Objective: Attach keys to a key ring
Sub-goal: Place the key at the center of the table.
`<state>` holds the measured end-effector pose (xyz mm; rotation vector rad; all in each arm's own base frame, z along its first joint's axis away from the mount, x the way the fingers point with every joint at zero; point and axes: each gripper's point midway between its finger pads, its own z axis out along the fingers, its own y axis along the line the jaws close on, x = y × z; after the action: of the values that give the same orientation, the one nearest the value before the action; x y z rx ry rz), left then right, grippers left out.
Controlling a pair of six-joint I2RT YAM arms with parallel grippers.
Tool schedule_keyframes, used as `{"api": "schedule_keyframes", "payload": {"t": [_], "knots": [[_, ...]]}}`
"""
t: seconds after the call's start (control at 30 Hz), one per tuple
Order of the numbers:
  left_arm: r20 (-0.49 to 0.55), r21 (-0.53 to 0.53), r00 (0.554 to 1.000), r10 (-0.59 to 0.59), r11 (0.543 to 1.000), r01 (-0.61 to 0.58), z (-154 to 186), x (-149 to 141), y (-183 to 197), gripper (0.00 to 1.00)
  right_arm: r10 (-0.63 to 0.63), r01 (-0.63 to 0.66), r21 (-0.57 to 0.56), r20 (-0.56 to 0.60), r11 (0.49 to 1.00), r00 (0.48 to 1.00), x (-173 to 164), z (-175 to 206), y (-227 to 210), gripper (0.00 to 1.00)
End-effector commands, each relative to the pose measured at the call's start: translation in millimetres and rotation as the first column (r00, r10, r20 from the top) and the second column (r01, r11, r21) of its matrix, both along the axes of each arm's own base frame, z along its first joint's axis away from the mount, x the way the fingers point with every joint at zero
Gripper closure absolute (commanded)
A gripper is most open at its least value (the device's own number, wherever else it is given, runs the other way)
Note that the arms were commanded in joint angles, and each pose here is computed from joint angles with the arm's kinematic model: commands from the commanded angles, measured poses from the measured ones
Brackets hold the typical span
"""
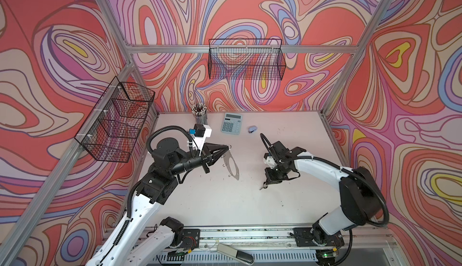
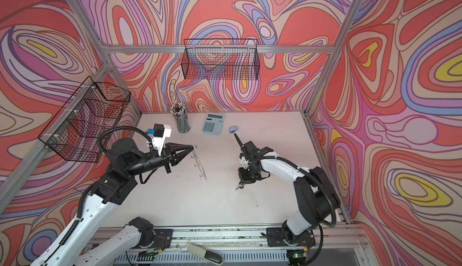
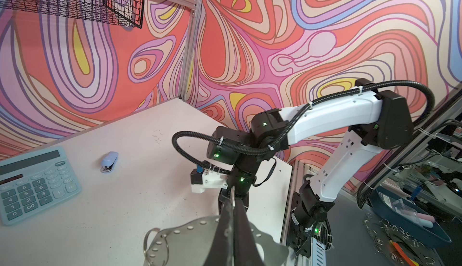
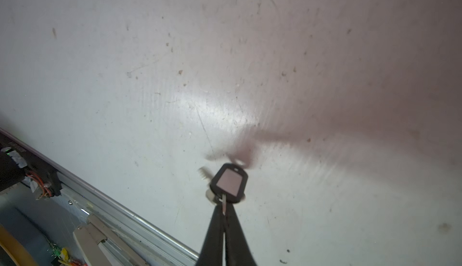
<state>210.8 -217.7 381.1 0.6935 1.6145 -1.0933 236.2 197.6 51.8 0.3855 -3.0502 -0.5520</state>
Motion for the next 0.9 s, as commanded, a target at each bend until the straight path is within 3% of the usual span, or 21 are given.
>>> {"api": "schedule_keyframes", "payload": {"t": [0.0,0.27,0.5,0.8,0.87], "knots": [[0.050,-0.020,0.999,-0.010,1.000,0.011,9,-5,1,1.00,0.046,-0.045,-0.018,0.014,0.999,0.999,17,-7,9,1.00],[0.040,-0.018,0.999,-0.014,1.000,0.015,5,-4,0,1.00,0.012,-0.009,-0.068,0.030,0.998,0.999,53,-38,19,1.00],[0.038,-0.013,0.999,-0.006,1.000,0.006,2,-3,2,1.00,-0.116,0.126,-0.033,0.214,0.992,0.970,77,-39,17,1.00],[0.034,-0.022,0.999,-0.011,1.000,0.012,3,-2,1,1.00,-0.186,0.185,0.042,0.399,0.982,0.898,74,-32,29,1.00],[0.032,-0.023,0.999,-0.016,1.000,0.016,3,-2,1,1.00,-0.192,0.186,0.055,0.414,0.981,0.889,76,-21,31,0.92]]}}
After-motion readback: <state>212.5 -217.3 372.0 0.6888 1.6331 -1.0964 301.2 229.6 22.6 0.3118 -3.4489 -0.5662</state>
